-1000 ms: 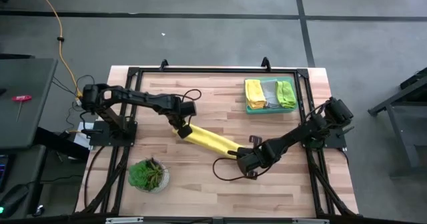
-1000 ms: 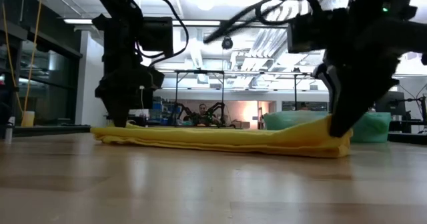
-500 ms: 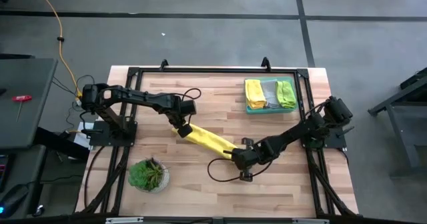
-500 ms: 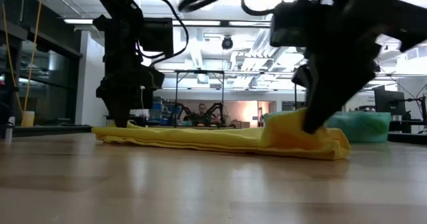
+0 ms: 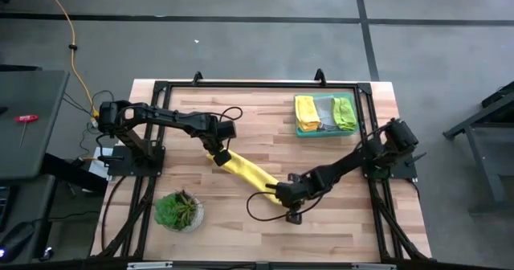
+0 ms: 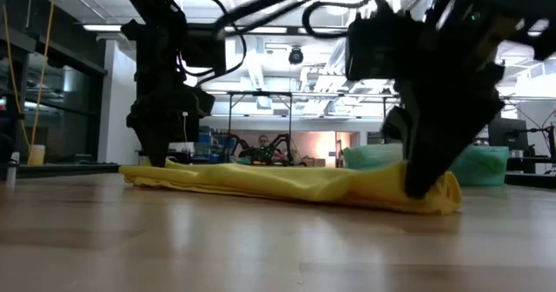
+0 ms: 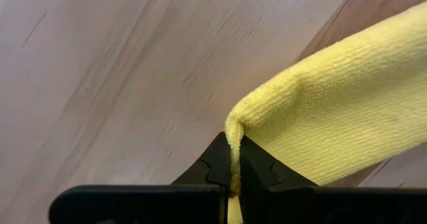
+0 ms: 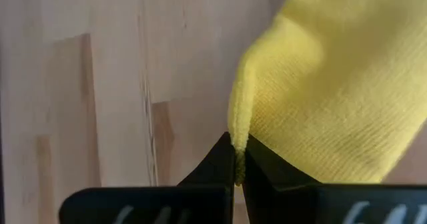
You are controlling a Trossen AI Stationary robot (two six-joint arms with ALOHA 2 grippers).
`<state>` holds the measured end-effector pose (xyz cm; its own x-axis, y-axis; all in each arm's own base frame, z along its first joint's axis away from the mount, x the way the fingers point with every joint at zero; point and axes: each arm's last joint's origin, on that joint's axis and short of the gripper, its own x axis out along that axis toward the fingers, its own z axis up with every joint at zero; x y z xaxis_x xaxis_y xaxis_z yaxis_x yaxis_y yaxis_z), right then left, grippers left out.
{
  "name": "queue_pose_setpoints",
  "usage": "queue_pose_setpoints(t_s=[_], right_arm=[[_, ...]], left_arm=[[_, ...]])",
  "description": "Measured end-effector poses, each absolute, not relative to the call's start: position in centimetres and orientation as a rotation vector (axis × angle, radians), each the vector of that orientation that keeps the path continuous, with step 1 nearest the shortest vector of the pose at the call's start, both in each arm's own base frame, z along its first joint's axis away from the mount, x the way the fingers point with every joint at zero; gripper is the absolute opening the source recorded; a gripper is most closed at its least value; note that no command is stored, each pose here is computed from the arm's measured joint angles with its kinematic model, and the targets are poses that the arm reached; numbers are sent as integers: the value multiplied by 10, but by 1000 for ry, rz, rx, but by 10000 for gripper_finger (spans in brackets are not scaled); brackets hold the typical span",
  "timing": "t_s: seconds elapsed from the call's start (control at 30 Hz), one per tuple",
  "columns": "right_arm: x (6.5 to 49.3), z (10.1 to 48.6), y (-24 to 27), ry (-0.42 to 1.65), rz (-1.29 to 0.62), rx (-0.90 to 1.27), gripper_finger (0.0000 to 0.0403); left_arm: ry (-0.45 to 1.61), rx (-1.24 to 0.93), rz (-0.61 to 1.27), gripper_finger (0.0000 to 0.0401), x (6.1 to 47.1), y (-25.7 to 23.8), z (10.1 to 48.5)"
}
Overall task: Fold microfiber towels
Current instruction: Fold the yellow towel
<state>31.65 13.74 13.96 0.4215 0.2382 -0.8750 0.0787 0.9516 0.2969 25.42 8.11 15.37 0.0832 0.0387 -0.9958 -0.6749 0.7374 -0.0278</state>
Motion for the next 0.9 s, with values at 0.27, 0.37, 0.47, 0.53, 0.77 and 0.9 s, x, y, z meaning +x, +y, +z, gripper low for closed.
queue_pose_setpoints(t_s=[0.27,0.37,0.47,0.53,0.77,0.9], right_arm=[[319,128,139,1167,62,370,7],[319,128,139,1171,66,370,39],[319,128,140,1174,76,375,91],[319,128,140,1172,82,368,126],[318,127,140,1180,91,352,197],[317,126,138,1195,81,342,201]], left_arm=[[1400,-567,577,1,254,81,154],[1406,-546,559,1,254,81,154],[1412,-514,548,1,254,83,154],[1418,-489,550,1,252,85,154],[1463,-389,466,1,246,98,153],[1501,-362,429,1,240,104,153]])
